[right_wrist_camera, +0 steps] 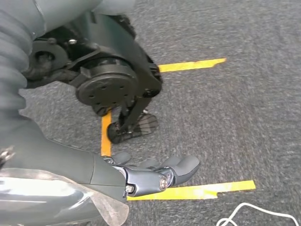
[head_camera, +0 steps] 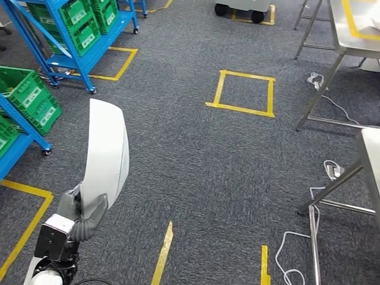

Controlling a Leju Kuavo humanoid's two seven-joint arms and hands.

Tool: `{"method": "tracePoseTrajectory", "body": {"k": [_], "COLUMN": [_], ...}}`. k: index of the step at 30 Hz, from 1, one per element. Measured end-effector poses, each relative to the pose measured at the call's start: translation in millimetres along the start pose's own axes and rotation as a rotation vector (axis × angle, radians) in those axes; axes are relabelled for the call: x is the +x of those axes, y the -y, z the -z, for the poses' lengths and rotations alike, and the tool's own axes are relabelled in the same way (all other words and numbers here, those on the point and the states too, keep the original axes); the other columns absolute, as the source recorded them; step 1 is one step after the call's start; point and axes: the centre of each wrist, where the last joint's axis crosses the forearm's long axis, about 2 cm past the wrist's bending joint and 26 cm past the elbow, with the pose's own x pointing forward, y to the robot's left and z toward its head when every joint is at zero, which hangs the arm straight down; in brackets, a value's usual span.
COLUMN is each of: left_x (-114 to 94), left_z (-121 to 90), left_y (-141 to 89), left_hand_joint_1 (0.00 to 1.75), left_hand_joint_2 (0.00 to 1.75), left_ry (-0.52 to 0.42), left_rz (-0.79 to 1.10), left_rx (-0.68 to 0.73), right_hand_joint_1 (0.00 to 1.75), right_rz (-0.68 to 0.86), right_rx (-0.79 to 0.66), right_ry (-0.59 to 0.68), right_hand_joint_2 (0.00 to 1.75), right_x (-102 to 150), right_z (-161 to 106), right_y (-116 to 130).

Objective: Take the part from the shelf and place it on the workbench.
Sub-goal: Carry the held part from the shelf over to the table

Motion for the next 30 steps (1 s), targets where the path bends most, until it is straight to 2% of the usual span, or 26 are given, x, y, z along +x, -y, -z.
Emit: {"method": "tracePoseTrajectory", "body": {"k": [3, 6, 7, 9, 11, 12, 13, 15, 19, 30], "left_x": [0, 0, 0, 0, 0, 0, 0, 0, 1, 0], "left_z": [1, 1, 0, -1, 0, 1, 1, 3, 6, 7], "left_y": [0, 0, 0, 0, 0, 0, 0, -1, -1, -3], "left_hand_joint_1": [1.75, 1.75, 1.75, 1.75, 1.75, 1.75, 1.75, 1.75, 1.75, 1.75], "left_hand_joint_2": [1.75, 1.75, 1.75, 1.75, 1.75, 1.75, 1.75, 1.75, 1.75, 1.75], "left_ry": [0.004, 0.003, 0.002, 0.000, 0.002, 0.004, 0.006, 0.010, 0.019, 0.022], "left_rz": [0.000, 0.000, 0.000, 0.000, 0.000, 0.000, 0.000, 0.002, 0.002, 0.007], "left_rx": [-0.001, -0.014, -0.020, -0.031, -0.037, -0.038, -0.038, -0.038, -0.040, -0.034], "right_hand_joint_1": [0.00, 0.00, 0.00, 0.00, 0.00, 0.00, 0.00, 0.00, 0.00, 0.00], "right_rz": [-0.023, -0.067, -0.108, -0.276, -0.457, -0.501, -0.501, -0.399, -0.248, -0.213], "right_rx": [0.027, 0.179, 0.253, 0.370, 0.377, 0.343, 0.301, 0.222, 0.101, 0.012], "right_ry": [0.010, 0.019, 0.060, 0.244, 0.422, 0.464, 0.485, 0.508, 0.555, 0.597], "right_hand_joint_2": [1.75, 1.75, 1.75, 1.75, 1.75, 1.75, 1.75, 1.75, 1.75, 1.75], "right_x": [-4, -7, 0, 27, 56, 67, 75, 82, 85, 89], "right_z": [-3, -13, -13, -2, 12, 17, 21, 23, 20, 23], "right_y": [-2, -31, -44, -65, -70, -67, -60, -47, -25, -14]}}
